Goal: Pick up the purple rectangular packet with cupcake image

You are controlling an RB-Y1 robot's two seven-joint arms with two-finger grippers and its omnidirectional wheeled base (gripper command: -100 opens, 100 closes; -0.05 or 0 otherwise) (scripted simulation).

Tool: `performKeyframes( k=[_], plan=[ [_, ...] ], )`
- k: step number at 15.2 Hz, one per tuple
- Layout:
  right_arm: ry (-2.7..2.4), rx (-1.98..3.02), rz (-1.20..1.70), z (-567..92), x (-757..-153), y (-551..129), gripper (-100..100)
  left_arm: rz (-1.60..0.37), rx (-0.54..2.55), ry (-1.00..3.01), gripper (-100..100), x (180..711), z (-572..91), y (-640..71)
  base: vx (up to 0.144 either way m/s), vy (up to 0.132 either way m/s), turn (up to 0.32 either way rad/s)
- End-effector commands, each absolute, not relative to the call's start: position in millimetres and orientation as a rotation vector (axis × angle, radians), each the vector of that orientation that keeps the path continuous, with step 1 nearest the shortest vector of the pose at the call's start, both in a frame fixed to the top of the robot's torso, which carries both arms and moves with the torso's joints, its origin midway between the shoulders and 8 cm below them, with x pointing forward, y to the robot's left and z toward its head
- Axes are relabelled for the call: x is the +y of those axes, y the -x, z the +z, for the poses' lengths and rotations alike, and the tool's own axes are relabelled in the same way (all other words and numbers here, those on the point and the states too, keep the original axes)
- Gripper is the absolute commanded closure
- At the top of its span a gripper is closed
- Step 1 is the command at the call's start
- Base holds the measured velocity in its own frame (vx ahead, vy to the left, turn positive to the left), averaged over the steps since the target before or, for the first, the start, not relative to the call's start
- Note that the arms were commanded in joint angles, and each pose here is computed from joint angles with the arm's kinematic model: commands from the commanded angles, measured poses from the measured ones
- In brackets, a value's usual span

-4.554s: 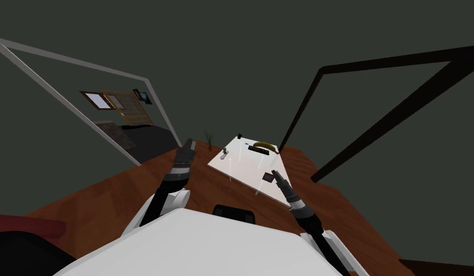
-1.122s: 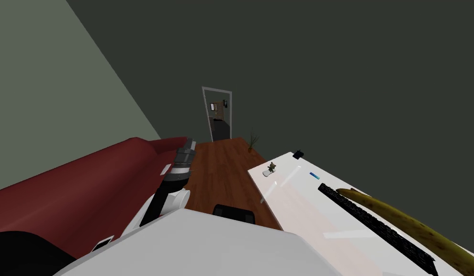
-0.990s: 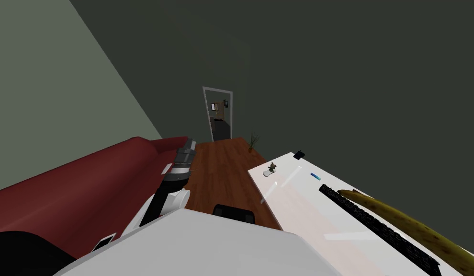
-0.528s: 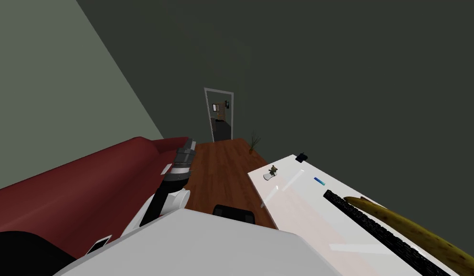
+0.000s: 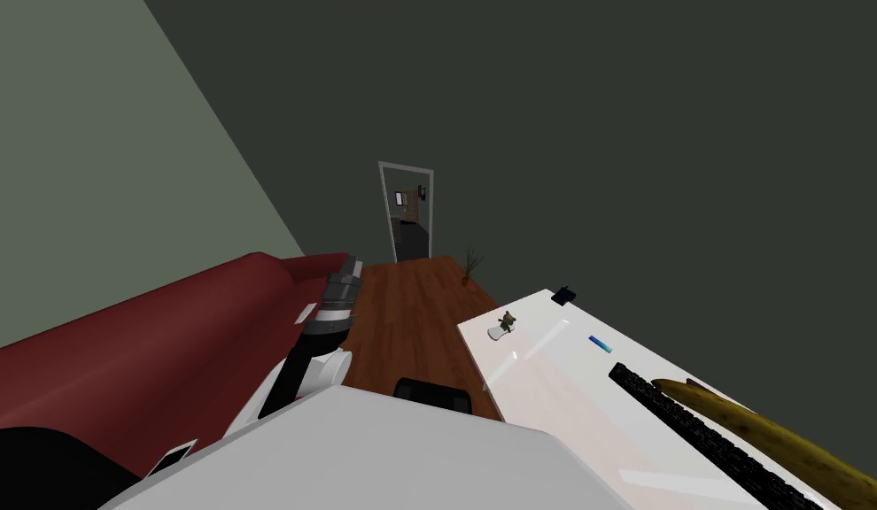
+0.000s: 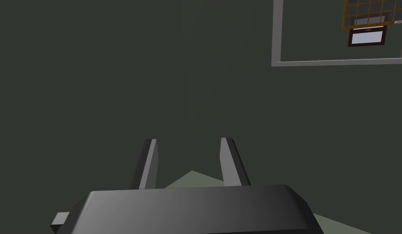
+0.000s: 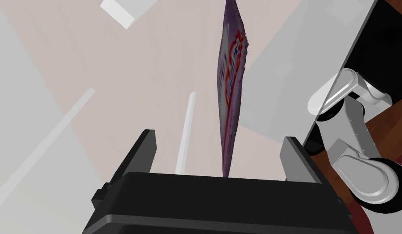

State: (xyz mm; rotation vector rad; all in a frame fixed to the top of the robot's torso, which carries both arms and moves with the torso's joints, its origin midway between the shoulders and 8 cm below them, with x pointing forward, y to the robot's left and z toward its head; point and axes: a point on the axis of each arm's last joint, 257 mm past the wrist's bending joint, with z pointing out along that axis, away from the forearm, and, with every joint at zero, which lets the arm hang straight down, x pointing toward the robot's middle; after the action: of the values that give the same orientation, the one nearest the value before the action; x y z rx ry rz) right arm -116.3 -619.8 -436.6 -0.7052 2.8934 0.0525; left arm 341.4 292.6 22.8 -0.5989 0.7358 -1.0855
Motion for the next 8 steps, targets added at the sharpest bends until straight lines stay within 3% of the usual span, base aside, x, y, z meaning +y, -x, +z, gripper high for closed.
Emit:
performKeyframes(
  k=[1, 4, 5, 8],
  plan=[
    [0.698, 2.898, 0.047, -437, -617, 126, -100, -1.085, 0.736, 0.599, 0, 293, 23, -341, 0.057, -0.023, 0.028],
    [0.69, 2.902, 0.044, -439, -614, 134, -100, -1.085, 0.736, 0.599, 0, 293, 23, -341, 0.049, -0.024, 0.022],
    [0.691, 2.902, 0.043, -439, -613, 135, 100, -1.085, 0.736, 0.599, 0, 293, 23, -341, 0.011, -0.006, 0.002],
    [0.691, 2.903, 0.048, -439, -612, 136, 100, -1.086, 0.736, 0.599, 0, 293, 23, -341, 0.002, 0.0, -0.004]
  ],
)
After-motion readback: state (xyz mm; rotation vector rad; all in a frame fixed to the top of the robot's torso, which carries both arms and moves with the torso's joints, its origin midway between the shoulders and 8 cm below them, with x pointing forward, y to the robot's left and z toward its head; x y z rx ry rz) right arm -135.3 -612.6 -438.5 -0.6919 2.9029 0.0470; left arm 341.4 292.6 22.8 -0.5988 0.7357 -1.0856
